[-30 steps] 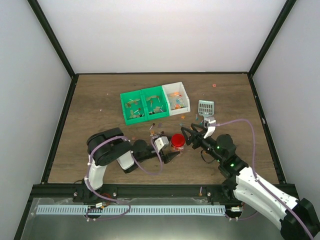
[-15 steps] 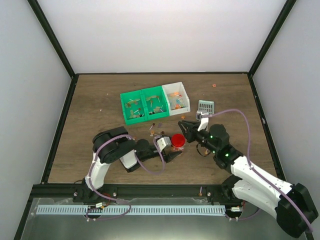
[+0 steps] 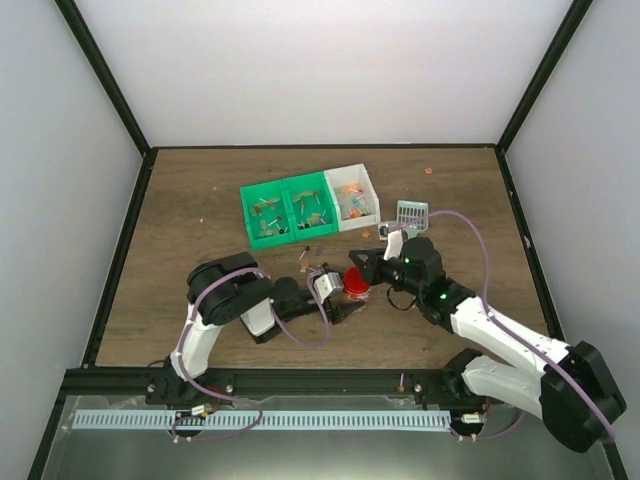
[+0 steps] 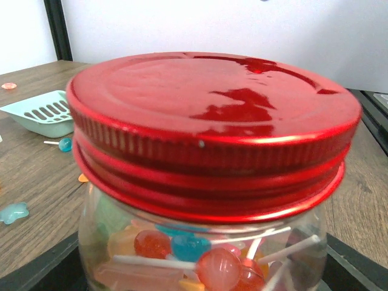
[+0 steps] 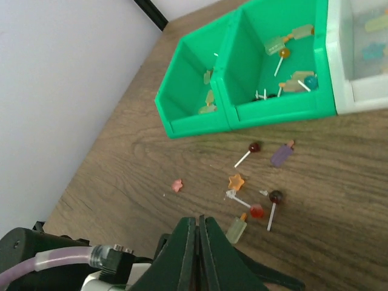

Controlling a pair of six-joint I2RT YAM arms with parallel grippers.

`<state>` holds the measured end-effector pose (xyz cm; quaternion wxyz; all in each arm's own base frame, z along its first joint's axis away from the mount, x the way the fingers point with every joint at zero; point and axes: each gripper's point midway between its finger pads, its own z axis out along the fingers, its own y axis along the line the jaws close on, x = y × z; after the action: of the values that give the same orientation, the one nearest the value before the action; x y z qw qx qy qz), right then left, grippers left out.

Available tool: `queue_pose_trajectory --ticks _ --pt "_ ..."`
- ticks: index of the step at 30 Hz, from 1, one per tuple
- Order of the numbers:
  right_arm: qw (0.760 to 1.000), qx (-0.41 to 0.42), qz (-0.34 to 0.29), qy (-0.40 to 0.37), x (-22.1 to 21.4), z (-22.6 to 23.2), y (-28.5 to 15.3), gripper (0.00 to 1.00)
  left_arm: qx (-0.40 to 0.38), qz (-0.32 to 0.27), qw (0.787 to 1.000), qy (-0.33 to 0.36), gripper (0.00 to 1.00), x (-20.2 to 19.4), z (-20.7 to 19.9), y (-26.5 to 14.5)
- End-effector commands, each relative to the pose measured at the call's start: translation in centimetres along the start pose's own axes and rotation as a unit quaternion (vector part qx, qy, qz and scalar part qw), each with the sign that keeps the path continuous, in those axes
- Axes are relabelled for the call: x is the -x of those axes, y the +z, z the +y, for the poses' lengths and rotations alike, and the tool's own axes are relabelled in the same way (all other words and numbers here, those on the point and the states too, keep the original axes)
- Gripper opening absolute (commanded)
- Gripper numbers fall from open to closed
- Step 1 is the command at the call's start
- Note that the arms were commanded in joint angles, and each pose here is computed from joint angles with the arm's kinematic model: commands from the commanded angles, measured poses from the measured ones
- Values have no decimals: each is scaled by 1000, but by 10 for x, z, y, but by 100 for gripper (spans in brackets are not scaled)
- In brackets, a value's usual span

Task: Pack the candies
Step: Screw the bottle lid onto the packing bottle.

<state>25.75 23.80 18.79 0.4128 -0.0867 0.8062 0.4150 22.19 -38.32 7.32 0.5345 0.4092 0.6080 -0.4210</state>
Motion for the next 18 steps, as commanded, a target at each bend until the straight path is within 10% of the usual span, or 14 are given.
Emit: queue_pose_trajectory --ticks 1,18 --pt "999 2 26 23 -12 -1 4 5 -8 11 1000 -5 74 -18 -3 -6" --pt "999 -15 25 34 -20 -12 2 7 -7 9 1000 -12 74 -19 -6 -14"
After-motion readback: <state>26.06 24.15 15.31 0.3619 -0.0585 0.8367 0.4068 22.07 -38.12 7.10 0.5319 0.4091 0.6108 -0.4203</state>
